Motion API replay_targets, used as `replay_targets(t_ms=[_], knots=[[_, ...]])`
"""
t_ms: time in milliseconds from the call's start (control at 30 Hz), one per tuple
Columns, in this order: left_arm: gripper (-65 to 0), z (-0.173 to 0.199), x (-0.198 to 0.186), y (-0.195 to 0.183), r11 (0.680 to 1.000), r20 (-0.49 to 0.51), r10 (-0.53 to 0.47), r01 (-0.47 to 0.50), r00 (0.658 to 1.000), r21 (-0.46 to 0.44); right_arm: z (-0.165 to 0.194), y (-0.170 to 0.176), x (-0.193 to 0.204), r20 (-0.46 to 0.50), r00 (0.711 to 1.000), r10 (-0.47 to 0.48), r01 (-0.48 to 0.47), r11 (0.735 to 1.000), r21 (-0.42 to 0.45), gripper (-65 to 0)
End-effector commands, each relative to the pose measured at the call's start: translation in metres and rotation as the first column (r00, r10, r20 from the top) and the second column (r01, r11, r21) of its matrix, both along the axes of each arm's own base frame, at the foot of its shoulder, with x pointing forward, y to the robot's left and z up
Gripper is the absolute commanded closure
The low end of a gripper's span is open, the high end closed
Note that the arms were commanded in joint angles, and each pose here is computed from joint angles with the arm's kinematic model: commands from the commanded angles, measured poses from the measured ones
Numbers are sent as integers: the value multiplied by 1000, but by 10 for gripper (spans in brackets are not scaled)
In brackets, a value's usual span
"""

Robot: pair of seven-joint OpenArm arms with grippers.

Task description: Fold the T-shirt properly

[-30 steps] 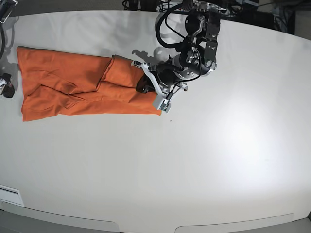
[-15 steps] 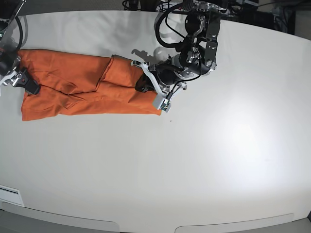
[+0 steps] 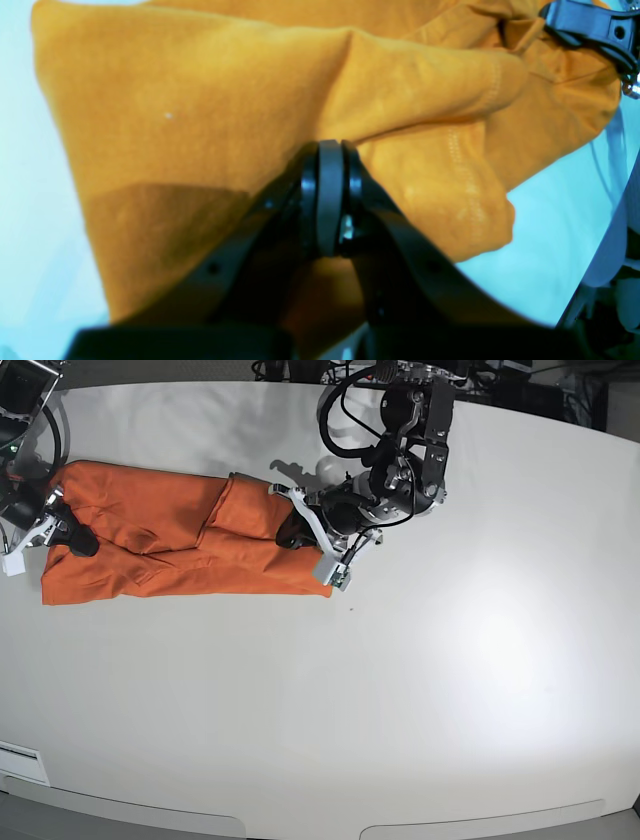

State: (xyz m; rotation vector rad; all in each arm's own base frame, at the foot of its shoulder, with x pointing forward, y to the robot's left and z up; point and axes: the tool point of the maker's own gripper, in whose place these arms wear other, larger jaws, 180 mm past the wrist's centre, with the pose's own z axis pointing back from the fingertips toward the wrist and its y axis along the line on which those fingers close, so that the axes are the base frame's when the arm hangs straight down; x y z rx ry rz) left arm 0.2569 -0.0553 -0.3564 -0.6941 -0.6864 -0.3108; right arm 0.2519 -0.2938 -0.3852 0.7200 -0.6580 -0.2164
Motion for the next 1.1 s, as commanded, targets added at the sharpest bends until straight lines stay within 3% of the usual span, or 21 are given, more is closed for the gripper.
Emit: replay_targets(t_ms=[0,167,300,367,567,667,733,800,967,1067], knots=[[0,21,9,-5,999,62,7,-4,998,-42,14,-10,7,33,999,6,-4,999,-34,0],[-2,48,15,-3,998,142,17,-9,990,-56,26,-26,9,28,998,47,-42,986,-162,0],[-136,61,17,0,999,187,23,-14,982,-50,41,-38,14,36,996,86,-73,956,-286,0],[-174,60,20,5,1000,202,27,-25,979,-11,48,-43,18,44,994,102,-79,930,-360,0],[-178,50,16,11,999,185,16,-24,983,41,75,-51,28,87,982,168,-83,796,-600,0],[-178,43,15,21,997,183,7,-22,983,80,94,-47,30,108,969,224,-86,709,-700,0],[-178,40,15,27,994,185,1,-22,983,108,107,-44,29,117,964,237,-71,657,-750,0],[-178,36,15,33,991,181,0,-24,983,129,119,-35,29,139,955,262,-57,624,-779,0],[-178,31,17,45,986,175,21,-49,984,160,145,-10,24,199,933,300,-21,597,-802,0],[-178,31,19,51,985,175,36,-65,984,159,154,11,19,237,913,331,-29,634,-773,0]])
